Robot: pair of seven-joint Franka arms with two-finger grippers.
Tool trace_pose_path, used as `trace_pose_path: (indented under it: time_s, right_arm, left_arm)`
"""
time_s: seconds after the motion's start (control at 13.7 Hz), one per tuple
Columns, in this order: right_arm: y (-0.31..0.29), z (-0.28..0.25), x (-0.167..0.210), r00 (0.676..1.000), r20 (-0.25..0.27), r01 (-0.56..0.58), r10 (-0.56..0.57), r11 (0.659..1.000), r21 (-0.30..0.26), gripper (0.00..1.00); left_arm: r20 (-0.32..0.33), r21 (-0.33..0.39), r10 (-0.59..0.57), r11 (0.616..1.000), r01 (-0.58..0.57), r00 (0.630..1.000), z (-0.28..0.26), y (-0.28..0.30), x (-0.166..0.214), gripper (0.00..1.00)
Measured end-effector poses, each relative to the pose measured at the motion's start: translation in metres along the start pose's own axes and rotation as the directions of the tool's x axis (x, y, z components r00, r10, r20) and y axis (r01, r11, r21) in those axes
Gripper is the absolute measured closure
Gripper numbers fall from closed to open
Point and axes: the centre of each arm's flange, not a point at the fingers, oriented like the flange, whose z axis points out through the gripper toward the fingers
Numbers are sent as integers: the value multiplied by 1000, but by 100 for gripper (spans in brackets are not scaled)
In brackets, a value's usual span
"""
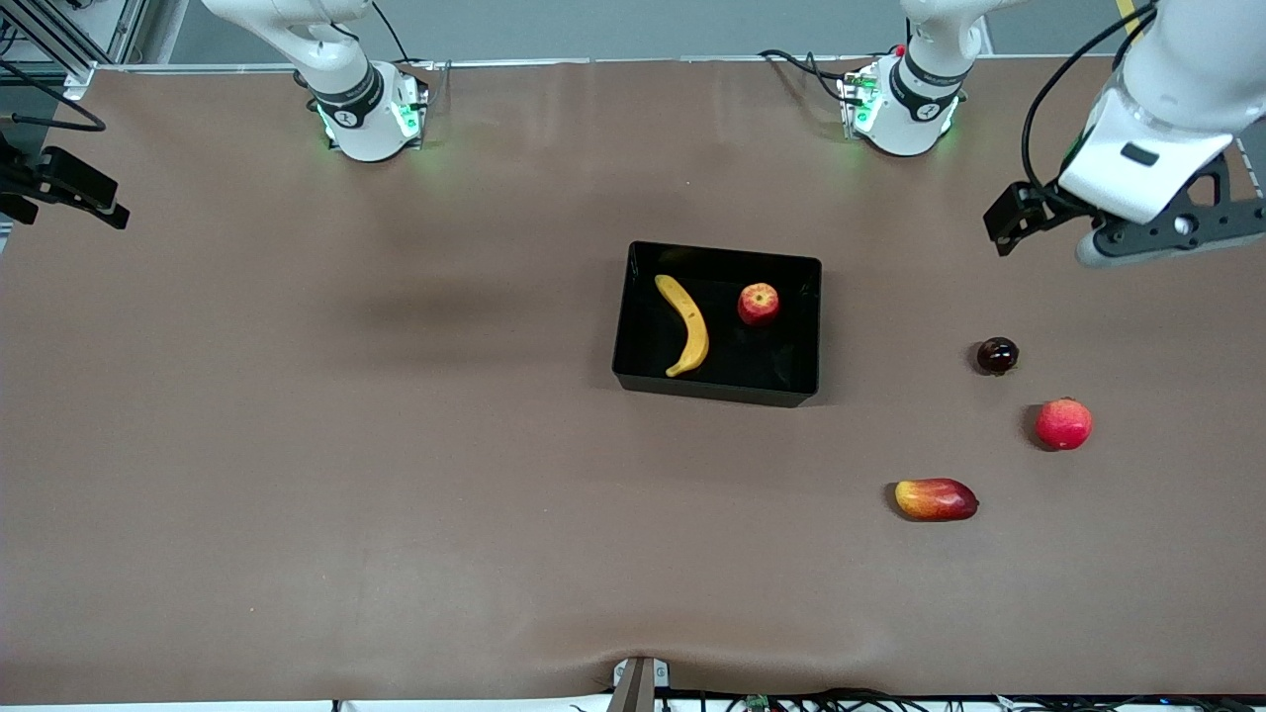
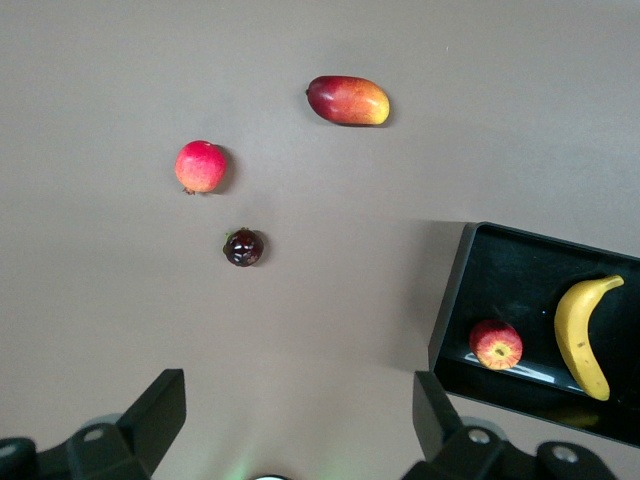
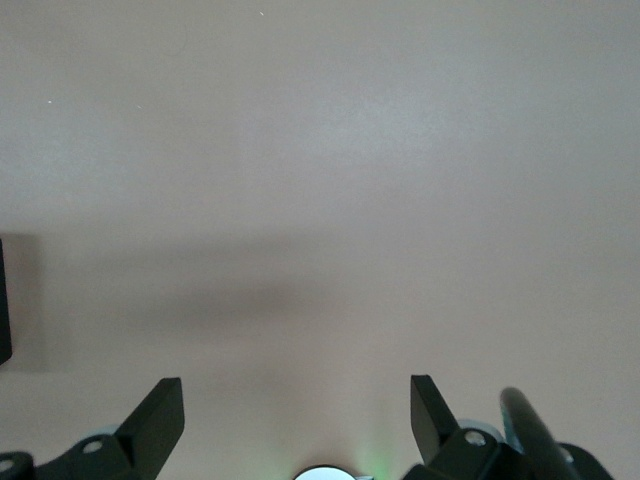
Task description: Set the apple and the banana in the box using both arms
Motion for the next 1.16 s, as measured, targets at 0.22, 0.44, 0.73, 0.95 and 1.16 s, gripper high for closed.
trace_pose_path:
  time_s: [0.22,0.44,0.73,0.95,1.16]
  right_arm:
    - [3,0,0,1000,0,-6,6,1000,0,0]
    - [6,0,0,1000,1,-12,12,1000,1,0]
    - [7,1,1,1000,2,-12,12,1000,1,0]
    - [7,1,1,1000,2,-12,12,1000,1,0]
    - [7,1,1,1000,2,-12,12,1000,1,0]
  left_arm:
    - [-1,1,31,1000,-31,1000,-2,-4,-2,0]
    - [20,-48,53,997,-52,998,1,-32,5,0]
    - [48,-112,84,991,-78,995,12,-79,12,0]
    - [53,-120,87,990,-80,995,18,-78,7,0]
    - [36,-119,101,988,-96,994,22,-70,-2,0]
